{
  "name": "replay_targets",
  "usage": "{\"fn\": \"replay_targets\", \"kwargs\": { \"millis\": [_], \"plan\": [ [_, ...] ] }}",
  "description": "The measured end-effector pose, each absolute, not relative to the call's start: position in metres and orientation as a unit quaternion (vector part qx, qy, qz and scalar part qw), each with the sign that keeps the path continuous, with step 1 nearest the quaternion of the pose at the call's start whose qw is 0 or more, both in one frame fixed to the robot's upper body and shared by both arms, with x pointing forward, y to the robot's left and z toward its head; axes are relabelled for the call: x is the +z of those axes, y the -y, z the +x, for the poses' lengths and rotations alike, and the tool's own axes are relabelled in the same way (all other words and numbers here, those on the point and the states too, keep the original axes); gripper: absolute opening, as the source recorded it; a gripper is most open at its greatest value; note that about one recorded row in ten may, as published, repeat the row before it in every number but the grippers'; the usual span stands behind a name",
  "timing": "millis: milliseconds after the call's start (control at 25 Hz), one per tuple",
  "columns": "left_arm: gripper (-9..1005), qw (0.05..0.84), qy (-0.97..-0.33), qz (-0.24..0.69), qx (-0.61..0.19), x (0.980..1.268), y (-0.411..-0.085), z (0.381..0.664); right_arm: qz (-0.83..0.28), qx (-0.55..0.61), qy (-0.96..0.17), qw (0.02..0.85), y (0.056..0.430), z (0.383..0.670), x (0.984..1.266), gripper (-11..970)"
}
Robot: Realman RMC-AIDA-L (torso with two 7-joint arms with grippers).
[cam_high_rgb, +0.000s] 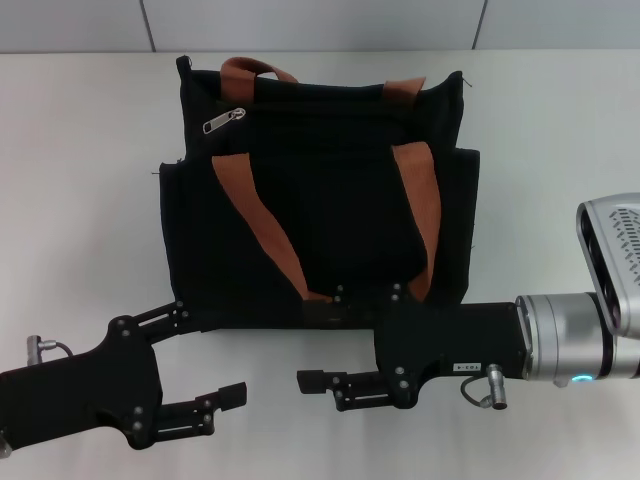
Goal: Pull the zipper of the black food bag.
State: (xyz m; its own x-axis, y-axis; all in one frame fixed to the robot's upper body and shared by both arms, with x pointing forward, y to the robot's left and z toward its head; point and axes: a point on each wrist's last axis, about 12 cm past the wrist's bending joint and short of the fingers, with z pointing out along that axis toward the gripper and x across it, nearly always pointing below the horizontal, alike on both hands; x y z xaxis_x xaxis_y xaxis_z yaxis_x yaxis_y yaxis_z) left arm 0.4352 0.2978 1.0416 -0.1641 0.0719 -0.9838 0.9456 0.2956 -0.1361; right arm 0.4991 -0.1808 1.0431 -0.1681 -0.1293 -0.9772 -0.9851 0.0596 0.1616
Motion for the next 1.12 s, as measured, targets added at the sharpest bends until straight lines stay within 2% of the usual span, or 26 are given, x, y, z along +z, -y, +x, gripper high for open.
{"fn": "replay_targets", "kwargs": {
  "millis": [520, 680, 880, 1040, 1120],
  "plan": [
    [814, 0.517, -0.623, 0.394, -0.436, 1.042, -0.298, 0.432, -0.474, 0.495, -0.586, 0.433, 0.180, 0.497, 1.041, 729],
    [814, 0.577, -0.593, 0.370, -0.423, 1.046, -0.300, 0.427, -0.470, 0.500, -0.585, 0.432, 0.178, 0.495, 1.041, 729],
    [814, 0.678, -0.575, 0.288, -0.356, 1.047, -0.311, 0.424, -0.467, 0.500, -0.590, 0.429, 0.174, 0.493, 1.038, 729],
    [815, 0.734, -0.578, 0.229, -0.275, 1.047, -0.319, 0.436, -0.469, 0.500, -0.588, 0.430, 0.170, 0.491, 1.036, 730],
    [815, 0.738, -0.582, 0.220, -0.262, 1.047, -0.319, 0.443, -0.471, 0.499, -0.584, 0.433, 0.168, 0.490, 1.036, 730]
  ]
}}
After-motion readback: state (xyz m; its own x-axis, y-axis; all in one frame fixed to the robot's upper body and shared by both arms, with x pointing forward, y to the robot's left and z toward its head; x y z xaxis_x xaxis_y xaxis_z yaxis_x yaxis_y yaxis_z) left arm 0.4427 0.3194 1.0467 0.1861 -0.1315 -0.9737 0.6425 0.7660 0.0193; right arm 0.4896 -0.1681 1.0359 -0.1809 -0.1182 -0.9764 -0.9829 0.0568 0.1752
